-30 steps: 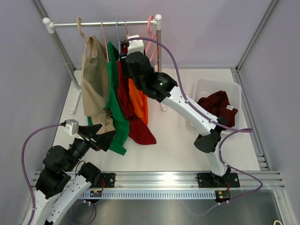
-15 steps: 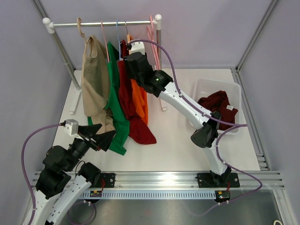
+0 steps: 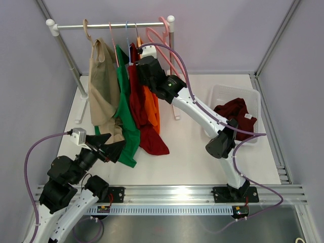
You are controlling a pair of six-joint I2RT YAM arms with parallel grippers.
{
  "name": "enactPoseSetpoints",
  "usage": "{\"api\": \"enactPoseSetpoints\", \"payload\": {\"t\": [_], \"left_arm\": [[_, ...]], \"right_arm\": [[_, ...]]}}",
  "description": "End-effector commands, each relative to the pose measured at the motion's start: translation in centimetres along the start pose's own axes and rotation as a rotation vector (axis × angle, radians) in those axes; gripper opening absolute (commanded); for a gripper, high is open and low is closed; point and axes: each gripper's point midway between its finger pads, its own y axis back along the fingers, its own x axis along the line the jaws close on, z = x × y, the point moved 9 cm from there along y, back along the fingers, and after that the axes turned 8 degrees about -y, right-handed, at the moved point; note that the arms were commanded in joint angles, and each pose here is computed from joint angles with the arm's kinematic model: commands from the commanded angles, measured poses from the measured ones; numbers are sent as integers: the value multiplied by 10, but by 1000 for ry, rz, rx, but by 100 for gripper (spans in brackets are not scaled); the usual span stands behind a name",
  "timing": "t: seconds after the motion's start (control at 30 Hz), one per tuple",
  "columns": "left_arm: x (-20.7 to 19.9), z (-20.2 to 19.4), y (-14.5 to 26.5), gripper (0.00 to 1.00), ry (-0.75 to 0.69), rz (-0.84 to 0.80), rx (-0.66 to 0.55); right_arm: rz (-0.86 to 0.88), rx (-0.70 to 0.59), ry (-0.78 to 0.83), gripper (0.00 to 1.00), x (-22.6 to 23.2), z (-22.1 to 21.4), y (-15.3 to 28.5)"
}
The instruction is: Remove the t-shirt from the hanger
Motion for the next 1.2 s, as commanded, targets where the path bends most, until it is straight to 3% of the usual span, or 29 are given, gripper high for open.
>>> {"api": "enactPoseSetpoints", "payload": {"t": [0.0,0.1,0.13,0.27,0.57,0.67,0.97,1.17], "left_arm": [[-4,9,-3,99,-9,-30,-37],[-4,9,-4,99,-7,-30,-34],[-4,9,-4,99,-7,-31,-35],[-4,9,-6,99,2,-32,-33],[-13,34,-10,99,41,-35,-40],[-15,40,-13,99,71,-22,-42],[-29,76,-23,99,158,-54,-82],[-43,98,-45,98,221,-119,-78]], "right_arm": [[18,8,-5,50,-7,2,-11],[27,9,-1,44,-7,2,-13],[33,6,-4,30,-7,2,-13],[59,-36,-8,0,-6,14,-4],[49,-310,-40,0,-10,78,49],[37,-356,-18,0,-13,81,60],[45,-351,-54,0,-19,58,72],[43,-305,-96,0,-32,13,93]]}}
